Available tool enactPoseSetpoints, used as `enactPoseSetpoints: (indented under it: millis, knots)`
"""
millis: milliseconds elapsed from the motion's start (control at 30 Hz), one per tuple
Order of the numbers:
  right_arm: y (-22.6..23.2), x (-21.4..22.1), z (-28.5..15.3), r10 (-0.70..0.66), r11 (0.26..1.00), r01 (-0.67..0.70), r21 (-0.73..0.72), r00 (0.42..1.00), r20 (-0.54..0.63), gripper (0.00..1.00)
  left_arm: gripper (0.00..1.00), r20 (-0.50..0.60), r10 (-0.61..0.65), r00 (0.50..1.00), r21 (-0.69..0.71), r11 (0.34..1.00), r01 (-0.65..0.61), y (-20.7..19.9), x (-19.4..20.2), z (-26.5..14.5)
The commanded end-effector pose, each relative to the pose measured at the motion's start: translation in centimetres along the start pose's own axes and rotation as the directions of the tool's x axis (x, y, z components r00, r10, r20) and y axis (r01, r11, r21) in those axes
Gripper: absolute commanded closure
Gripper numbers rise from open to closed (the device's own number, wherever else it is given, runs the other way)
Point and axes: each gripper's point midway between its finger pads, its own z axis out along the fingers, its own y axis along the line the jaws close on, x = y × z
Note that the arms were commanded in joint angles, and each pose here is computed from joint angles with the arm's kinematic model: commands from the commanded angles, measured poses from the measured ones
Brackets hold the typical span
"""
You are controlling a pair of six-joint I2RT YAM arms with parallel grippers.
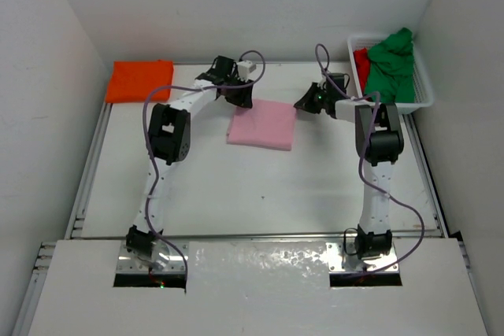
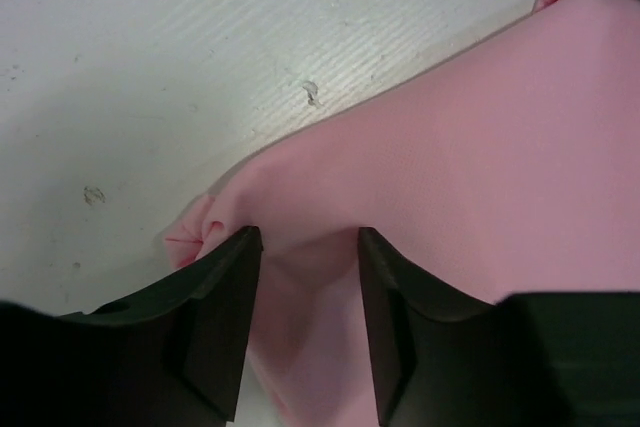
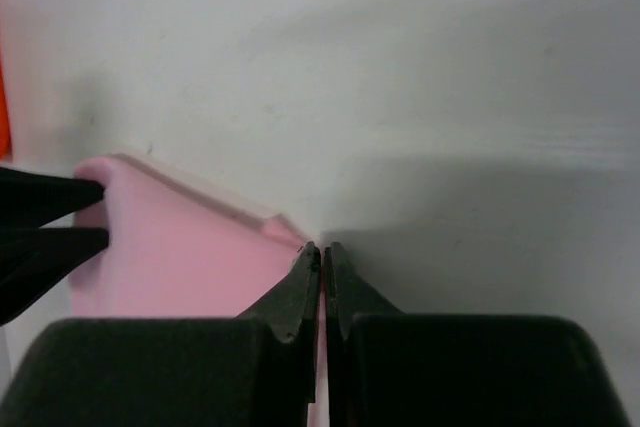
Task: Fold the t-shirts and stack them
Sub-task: Fold the long partially folded tshirt into a neat square
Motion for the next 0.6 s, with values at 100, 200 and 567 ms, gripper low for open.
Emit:
enactPoseSetpoints:
  millis: [100,200,567]
  knots:
    - [-1.2,-3.4,1.1,-0.023,0.998,0.02,0.053,0.999,0.046,1.0,0.47,0.116,-0.009,0.993,-0.024,1.0,0.012,1.0,-3.9,-1.1]
    - [-2.0,-5.1,0.7,-0.048,0.992,0.042,0.123,0.998,0.05,1.0,0.43,0.182,0.013,0.983,-0.047,0.999,-0.004,1.4,-6.9,-3.1]
    - [1.9,-3.2,-6.2,-0.167,0.951,0.183,0.248,0.983,-0.082,0.76,0.3,0.212,0.052,0.976,-0.143,0.989,-0.022,3.2,-9.2,-10.3]
